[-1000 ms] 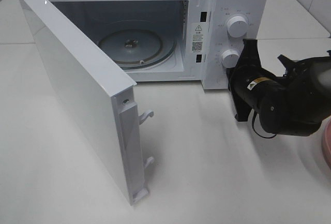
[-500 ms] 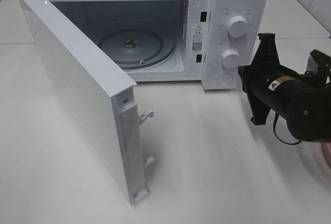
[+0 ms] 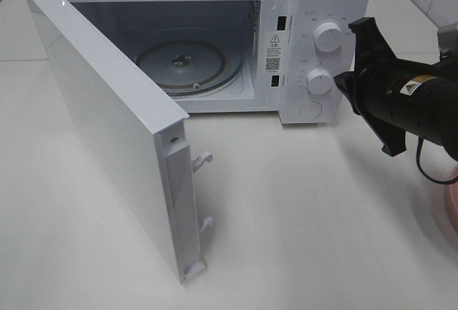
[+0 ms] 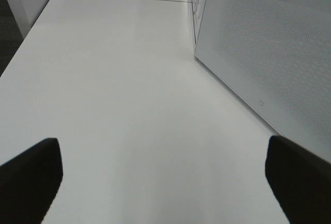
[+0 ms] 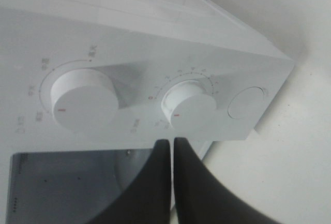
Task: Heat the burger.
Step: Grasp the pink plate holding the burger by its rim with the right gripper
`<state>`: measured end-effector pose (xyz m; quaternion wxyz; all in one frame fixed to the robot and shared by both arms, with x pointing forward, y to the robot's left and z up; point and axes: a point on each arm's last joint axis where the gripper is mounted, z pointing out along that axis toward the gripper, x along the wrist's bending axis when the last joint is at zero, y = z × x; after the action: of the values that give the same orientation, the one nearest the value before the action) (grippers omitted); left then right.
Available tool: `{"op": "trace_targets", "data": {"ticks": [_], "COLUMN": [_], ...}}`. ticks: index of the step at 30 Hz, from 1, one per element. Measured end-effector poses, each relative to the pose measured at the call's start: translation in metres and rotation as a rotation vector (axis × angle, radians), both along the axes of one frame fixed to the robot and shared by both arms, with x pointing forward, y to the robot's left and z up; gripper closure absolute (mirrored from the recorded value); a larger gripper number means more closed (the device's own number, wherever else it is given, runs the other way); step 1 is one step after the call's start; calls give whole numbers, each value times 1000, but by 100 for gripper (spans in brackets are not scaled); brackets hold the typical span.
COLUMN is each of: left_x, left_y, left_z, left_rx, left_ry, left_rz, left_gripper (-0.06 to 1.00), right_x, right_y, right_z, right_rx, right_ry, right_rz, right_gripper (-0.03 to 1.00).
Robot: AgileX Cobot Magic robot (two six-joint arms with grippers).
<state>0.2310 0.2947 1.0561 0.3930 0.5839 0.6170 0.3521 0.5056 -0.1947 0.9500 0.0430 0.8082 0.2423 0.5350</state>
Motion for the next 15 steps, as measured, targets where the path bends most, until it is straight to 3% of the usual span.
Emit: {"op": "trace_targets", "data": {"ticks": [8, 15], "left_x": [0, 0], "left_y": [0, 0], "left_z": [0, 0], "left_rx": [0, 0], "left_ry": [0, 0], "left_rz": [0, 0], "left_gripper": [-4, -4], "right_x": [-15, -23], "right_y": [-1, -2], "right_z": [23, 32], "right_rx": [-296, -421], "right_ry": [-35, -48], "right_rz": [208, 310], "right_gripper": [97, 97]}}
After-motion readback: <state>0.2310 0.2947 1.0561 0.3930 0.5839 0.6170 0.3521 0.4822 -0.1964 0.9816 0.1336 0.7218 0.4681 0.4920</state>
